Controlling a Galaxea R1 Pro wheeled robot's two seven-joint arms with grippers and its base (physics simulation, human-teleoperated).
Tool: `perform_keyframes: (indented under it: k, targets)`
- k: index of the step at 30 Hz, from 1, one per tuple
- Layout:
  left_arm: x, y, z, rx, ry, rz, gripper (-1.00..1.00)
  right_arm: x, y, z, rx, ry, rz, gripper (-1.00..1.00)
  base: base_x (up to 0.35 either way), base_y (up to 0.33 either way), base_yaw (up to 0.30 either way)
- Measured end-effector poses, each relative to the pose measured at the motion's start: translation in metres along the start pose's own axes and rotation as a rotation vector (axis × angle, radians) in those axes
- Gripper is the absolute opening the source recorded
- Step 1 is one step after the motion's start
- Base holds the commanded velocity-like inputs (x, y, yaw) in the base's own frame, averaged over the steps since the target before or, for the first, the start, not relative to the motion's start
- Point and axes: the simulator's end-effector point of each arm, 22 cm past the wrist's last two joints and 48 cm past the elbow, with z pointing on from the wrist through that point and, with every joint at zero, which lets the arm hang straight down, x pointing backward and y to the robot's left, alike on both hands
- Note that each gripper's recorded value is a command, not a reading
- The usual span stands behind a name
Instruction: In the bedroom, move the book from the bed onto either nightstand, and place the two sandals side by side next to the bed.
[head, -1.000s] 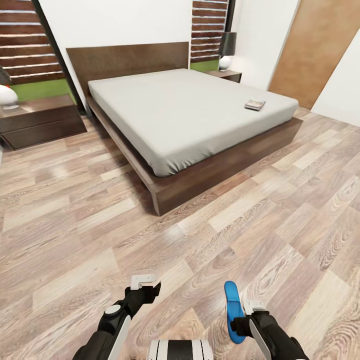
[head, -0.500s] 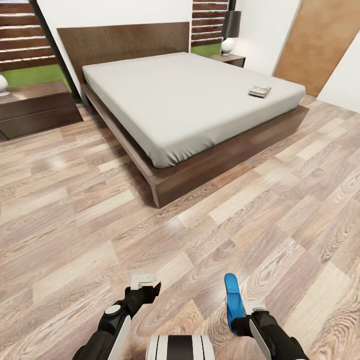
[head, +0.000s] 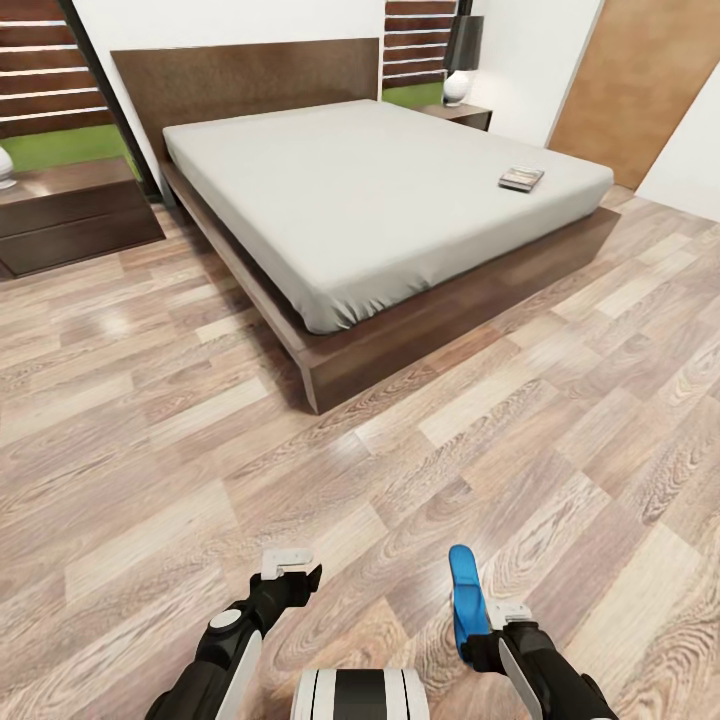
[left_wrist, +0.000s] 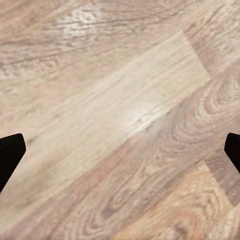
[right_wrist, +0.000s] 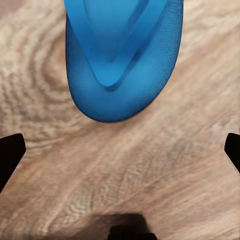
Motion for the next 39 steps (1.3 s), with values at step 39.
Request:
perform_keyframes:
  k: [39]
  targets:
    - [0.0000, -0.0004, 0.0002, 0.001, -0.003, 0.001, 1.00, -0.0020, -0.0008, 0.0002, 0.002, -0.011, 0.002, 1.00, 0.097, 0.000, 0.000]
